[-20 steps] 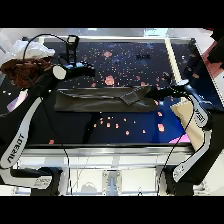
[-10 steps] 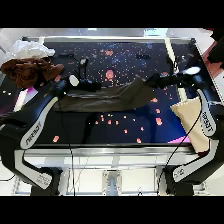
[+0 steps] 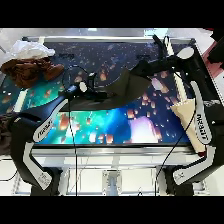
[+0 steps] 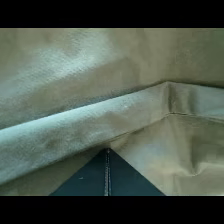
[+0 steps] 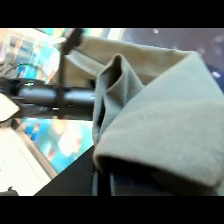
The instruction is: Fold the shirts.
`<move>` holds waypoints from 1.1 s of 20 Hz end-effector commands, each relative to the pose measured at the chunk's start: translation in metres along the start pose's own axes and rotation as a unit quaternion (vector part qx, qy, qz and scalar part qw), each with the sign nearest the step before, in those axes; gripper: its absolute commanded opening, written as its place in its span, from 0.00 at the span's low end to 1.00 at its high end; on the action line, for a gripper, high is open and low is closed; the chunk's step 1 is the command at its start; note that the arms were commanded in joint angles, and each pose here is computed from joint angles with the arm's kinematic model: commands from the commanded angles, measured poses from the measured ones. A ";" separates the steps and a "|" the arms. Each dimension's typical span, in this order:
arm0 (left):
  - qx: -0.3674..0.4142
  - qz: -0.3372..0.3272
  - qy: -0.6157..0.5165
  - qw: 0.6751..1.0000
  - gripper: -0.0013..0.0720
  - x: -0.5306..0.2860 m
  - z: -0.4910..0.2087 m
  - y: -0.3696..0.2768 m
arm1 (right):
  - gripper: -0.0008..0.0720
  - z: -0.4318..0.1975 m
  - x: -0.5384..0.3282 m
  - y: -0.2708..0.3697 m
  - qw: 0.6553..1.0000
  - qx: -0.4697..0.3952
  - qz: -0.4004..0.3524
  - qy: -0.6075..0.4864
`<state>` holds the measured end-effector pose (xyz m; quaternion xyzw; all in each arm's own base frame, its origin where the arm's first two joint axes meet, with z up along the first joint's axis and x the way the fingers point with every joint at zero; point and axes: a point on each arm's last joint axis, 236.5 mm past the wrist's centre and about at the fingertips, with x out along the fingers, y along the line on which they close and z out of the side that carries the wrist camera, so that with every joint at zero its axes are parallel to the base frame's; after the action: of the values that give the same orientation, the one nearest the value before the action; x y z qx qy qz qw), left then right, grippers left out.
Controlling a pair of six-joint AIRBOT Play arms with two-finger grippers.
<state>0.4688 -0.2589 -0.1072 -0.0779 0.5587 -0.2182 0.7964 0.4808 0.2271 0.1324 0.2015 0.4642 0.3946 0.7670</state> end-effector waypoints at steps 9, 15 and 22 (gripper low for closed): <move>0.153 0.240 -0.176 0.942 0.03 -0.279 0.139 0.057 | 0.04 0.040 0.073 0.097 0.994 -0.019 0.018 -0.104; 0.095 0.274 -0.180 0.940 0.03 -0.349 0.117 0.093 | 0.04 0.011 0.211 0.154 0.989 0.015 0.090 -0.115; 0.086 0.271 -0.155 0.946 0.03 -0.343 0.105 0.097 | 0.76 0.006 0.286 0.162 0.959 0.147 0.116 -0.215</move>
<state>0.4988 -0.0405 0.1903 0.1120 0.3998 -0.0312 0.9092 0.4799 0.5410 0.0911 0.3858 0.3474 0.3990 0.7558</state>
